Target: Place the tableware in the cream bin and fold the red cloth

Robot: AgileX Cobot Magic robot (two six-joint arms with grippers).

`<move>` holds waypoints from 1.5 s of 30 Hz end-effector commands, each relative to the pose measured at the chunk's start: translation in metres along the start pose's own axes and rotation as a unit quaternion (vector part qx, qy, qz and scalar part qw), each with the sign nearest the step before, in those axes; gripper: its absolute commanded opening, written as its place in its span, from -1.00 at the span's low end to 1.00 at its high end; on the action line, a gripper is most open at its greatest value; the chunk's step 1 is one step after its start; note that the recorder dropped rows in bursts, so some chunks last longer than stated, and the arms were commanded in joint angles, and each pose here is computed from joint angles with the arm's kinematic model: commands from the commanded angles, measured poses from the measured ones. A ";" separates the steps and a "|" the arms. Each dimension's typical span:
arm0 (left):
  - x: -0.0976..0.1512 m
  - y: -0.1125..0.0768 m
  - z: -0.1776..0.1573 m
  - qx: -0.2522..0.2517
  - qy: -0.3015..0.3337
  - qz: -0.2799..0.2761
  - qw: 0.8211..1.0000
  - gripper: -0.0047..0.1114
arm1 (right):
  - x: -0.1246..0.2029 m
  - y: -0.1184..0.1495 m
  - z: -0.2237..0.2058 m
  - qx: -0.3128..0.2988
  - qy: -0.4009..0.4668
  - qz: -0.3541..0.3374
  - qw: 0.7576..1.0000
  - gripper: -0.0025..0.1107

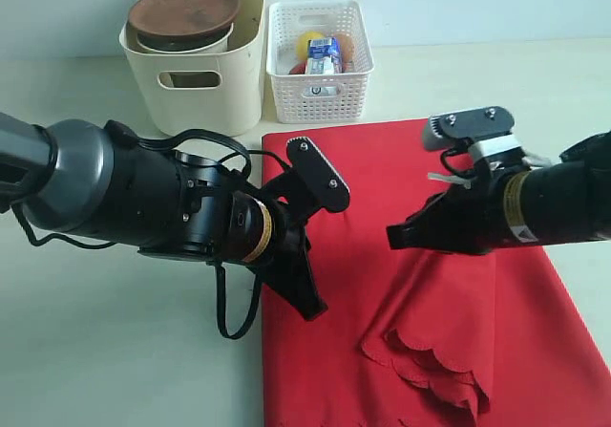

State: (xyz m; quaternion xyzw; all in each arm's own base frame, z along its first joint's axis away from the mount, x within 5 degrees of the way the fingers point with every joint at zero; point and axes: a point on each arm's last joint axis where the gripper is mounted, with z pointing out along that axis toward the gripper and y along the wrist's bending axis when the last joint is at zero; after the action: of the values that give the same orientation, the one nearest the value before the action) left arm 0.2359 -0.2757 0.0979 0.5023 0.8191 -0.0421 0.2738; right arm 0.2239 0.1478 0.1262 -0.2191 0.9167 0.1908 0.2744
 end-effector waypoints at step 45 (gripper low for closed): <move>-0.029 0.003 -0.046 0.029 -0.116 -0.020 0.993 -0.85 | 0.020 -0.023 -0.021 0.143 0.086 0.035 0.985 -0.96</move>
State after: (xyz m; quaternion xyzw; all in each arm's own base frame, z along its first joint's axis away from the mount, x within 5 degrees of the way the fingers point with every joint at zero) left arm 0.2299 -0.2888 0.1330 0.5061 0.7798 -0.1487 0.3373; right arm 0.2104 0.1122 0.1337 -0.1530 0.9613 0.0478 0.2240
